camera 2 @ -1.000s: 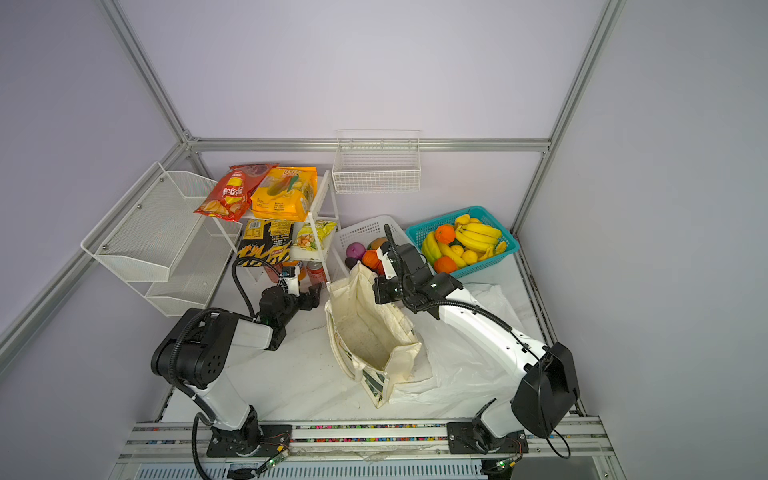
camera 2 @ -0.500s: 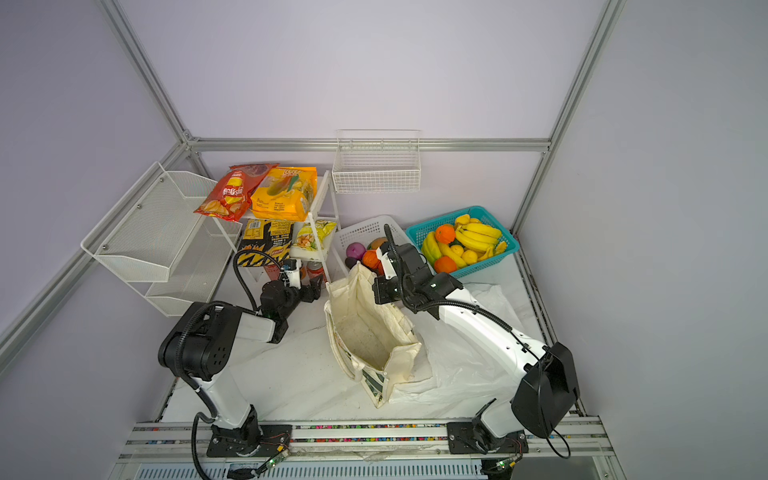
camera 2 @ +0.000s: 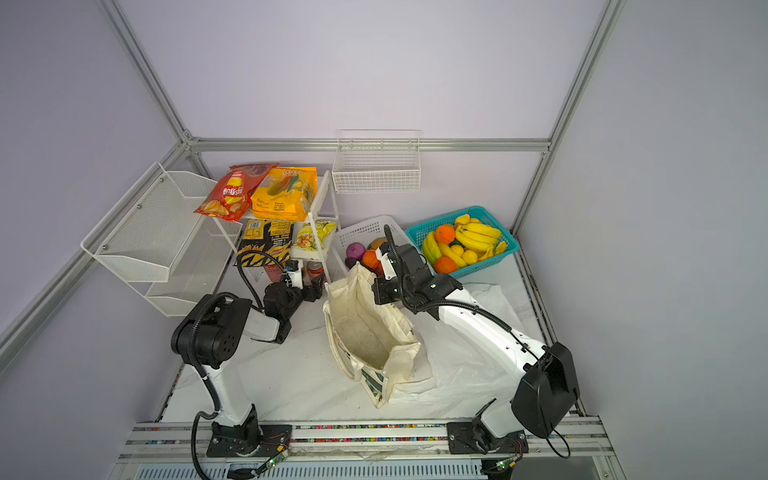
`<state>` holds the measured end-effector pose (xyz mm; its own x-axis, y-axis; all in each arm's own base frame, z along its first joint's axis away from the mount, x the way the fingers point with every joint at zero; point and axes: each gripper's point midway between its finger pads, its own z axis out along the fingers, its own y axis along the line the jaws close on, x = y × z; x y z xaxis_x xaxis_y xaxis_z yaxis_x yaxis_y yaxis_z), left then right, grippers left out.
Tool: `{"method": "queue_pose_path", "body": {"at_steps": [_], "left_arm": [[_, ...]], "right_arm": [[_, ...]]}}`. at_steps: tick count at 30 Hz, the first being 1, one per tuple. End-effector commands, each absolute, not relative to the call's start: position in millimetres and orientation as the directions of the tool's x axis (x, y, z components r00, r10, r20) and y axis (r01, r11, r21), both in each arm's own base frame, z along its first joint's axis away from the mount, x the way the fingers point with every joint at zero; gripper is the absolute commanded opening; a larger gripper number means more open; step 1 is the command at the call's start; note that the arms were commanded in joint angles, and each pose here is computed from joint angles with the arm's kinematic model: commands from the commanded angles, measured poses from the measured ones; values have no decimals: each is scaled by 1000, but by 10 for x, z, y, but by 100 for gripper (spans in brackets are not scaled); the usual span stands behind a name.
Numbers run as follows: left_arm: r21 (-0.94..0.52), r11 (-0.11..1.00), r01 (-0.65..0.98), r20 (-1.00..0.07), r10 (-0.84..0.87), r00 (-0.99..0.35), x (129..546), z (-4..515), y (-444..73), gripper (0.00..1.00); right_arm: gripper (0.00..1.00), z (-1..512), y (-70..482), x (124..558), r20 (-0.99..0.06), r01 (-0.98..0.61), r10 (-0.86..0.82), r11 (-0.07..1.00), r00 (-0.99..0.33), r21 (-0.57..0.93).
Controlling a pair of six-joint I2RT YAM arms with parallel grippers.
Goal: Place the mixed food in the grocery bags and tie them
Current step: 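Grasp the red Coke can with left gripper while right holds handle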
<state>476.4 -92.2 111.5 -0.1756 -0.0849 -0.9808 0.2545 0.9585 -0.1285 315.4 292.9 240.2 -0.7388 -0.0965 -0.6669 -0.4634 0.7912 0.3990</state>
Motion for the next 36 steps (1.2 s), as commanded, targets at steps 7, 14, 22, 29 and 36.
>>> {"method": "queue_pose_path", "body": {"at_steps": [7, 14, 22, 29, 36], "left_arm": [[-68, 955, 288, -998, -69, -6, 5030, 1591, -965, 78], [-54, 955, 293, -998, -58, 7, 5094, 1606, -984, 80], [-39, 959, 280, -999, -43, 8, 5166, 1581, -972, 80], [-43, 959, 280, -999, -47, 9, 5225, 1552, -978, 81], [-38, 957, 288, -999, -42, 7, 5275, 1561, -1002, 77]], "right_arm": [[0, 2484, 2946, 3222, -697, -480, -87, 785, -712, 392], [0, 2473, 2949, 3225, -697, -481, -90, 785, -712, 390], [0, 2493, 2946, 3221, -700, -483, -88, 784, -709, 391], [0, 2495, 2957, 3229, -698, -484, -87, 781, -710, 394], [0, 2477, 2962, 3224, -697, -484, -88, 781, -712, 395]]}}
